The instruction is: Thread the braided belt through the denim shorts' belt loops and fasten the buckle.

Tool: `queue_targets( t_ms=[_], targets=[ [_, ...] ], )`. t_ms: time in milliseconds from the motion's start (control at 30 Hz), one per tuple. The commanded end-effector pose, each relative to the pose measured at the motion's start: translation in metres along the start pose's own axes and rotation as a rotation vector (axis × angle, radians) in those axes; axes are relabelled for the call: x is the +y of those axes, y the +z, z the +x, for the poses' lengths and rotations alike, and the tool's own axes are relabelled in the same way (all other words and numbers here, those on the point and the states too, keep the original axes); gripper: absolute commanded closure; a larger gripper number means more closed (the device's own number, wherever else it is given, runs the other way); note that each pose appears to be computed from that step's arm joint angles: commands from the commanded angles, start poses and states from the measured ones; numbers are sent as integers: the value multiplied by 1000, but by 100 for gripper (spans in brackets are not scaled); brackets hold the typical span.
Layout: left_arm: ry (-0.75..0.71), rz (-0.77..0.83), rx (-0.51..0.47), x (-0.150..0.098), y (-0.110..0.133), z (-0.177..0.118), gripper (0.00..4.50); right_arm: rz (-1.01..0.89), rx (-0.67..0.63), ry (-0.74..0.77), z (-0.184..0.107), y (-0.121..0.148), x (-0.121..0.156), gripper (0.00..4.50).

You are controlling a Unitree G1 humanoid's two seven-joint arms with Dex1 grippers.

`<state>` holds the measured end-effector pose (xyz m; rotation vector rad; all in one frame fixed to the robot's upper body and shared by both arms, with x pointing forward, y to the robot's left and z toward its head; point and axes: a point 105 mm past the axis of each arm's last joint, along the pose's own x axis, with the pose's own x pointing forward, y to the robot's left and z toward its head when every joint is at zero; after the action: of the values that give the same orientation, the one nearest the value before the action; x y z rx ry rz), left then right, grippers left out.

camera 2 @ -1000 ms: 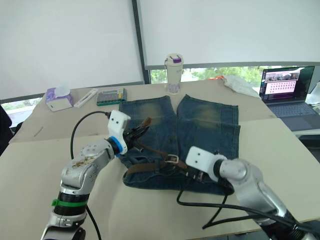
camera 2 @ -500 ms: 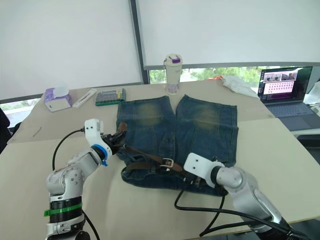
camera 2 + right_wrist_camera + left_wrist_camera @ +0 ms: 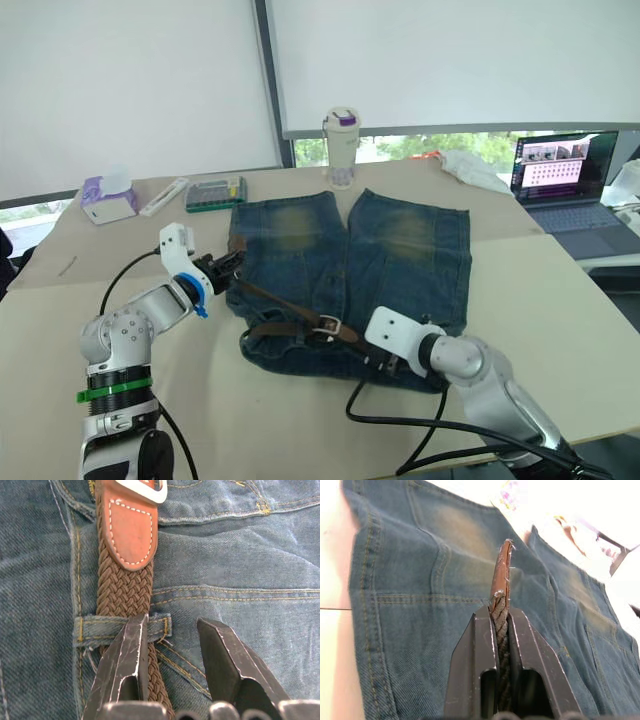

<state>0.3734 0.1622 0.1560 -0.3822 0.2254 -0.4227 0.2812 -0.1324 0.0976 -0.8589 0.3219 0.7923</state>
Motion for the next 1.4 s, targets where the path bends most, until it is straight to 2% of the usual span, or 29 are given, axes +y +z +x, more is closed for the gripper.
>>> queue_targets(
  t_ms=[33,133,167,300,500,567,700,933,1333,1400],
  targets=[
    [-259,357,-6,-52,9,-2,447,-1,-24,-8,-1,5,-3,274],
    [-507,822,45,-88,-16,-7,447,6,-57,-5,-1,12,-4,274],
    [-576,920,54,-95,-24,-9,447,9,-73,-2,-1,15,-4,274],
    [-727,1079,59,-108,-42,-6,447,50,-150,-2,-3,32,-6,274],
    [-772,1065,67,-103,-48,1,447,114,-228,-18,-8,49,-10,274],
    [-791,1105,86,-101,-54,2,447,110,-235,-16,-9,51,-9,274],
    [-805,1177,99,-96,-57,5,447,58,-221,20,-5,52,0,274],
    [-797,1197,103,-89,-55,5,447,38,-166,96,5,46,13,274],
    [-776,1201,109,-85,-55,3,447,49,-94,80,9,34,10,274],
    [-783,1217,107,-86,-56,3,450,47,-80,63,9,32,7,327]
  ],
)
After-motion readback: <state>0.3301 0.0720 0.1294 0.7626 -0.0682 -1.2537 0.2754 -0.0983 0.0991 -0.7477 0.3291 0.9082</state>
